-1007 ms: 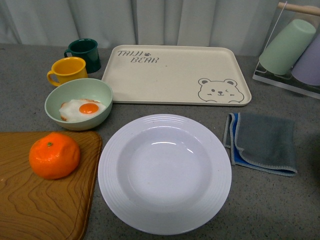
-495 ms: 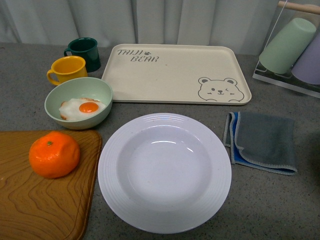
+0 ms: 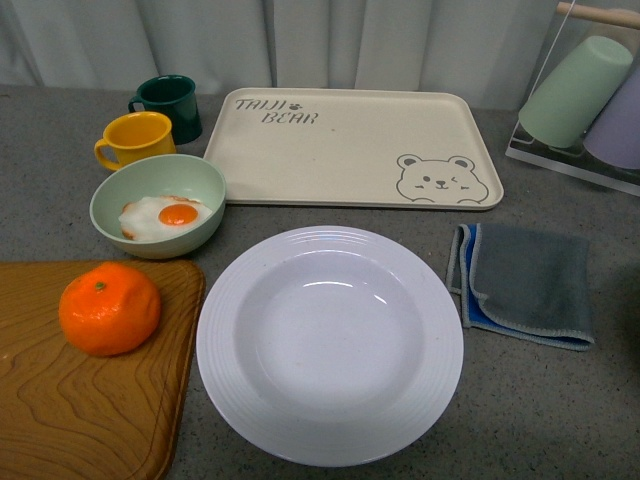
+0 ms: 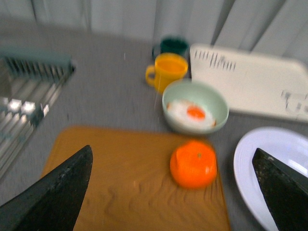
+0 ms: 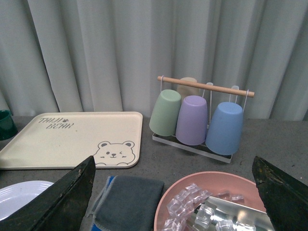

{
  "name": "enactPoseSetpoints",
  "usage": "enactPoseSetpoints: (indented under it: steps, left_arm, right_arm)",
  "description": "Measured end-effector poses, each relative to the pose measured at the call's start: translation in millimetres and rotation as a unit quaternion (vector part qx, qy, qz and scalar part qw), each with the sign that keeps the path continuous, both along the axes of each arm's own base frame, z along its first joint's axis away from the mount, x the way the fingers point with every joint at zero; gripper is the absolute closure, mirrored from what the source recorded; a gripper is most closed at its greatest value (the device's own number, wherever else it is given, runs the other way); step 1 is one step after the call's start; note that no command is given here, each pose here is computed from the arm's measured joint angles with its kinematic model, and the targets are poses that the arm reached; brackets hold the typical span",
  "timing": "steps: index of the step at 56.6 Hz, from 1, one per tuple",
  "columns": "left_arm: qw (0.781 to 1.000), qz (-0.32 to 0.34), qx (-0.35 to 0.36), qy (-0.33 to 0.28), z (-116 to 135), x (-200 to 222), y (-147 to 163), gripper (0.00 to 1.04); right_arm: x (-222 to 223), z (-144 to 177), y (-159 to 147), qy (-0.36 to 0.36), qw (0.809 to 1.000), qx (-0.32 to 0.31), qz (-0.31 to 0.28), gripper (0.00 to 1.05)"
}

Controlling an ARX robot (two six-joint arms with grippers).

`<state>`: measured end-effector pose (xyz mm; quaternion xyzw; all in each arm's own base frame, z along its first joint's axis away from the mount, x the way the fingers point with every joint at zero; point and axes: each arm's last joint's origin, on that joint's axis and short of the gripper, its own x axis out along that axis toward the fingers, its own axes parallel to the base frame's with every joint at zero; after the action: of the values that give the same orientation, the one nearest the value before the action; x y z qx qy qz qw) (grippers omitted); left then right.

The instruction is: Place orange and plate with both arms

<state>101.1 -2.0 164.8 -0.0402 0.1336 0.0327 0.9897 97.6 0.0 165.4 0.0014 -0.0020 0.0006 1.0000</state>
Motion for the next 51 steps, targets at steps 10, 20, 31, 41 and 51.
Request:
enactPoseSetpoints:
  steps: [10,20,31,41,51]
  left_arm:
    - [0.992,-0.048,-0.041,0.11,-10,35,-14,0.07]
    - [0.977,-0.091,-0.053,0.186,-20,74,-25,0.07]
    - [0.954,-0.096,-0.062,0.279,-46,106,-26,0.07]
    - [0.95,-0.103,-0.059,0.288,-51,125,-25,0.07]
    - [0.949,-0.111,-0.059,0.289,-51,146,-26,0.07]
  right_arm:
    - [0,0,0,0.0,1.0,0.0,0.0,0.09]
    - [0,0,0,0.0,1.0,0.0,0.0,0.09]
    - [0,0,0,0.0,1.0,0.0,0.0,0.09]
    - [0,0,0,0.0,1.0,0.0,0.0,0.09]
    - [0,0,0,0.0,1.0,0.0,0.0,0.09]
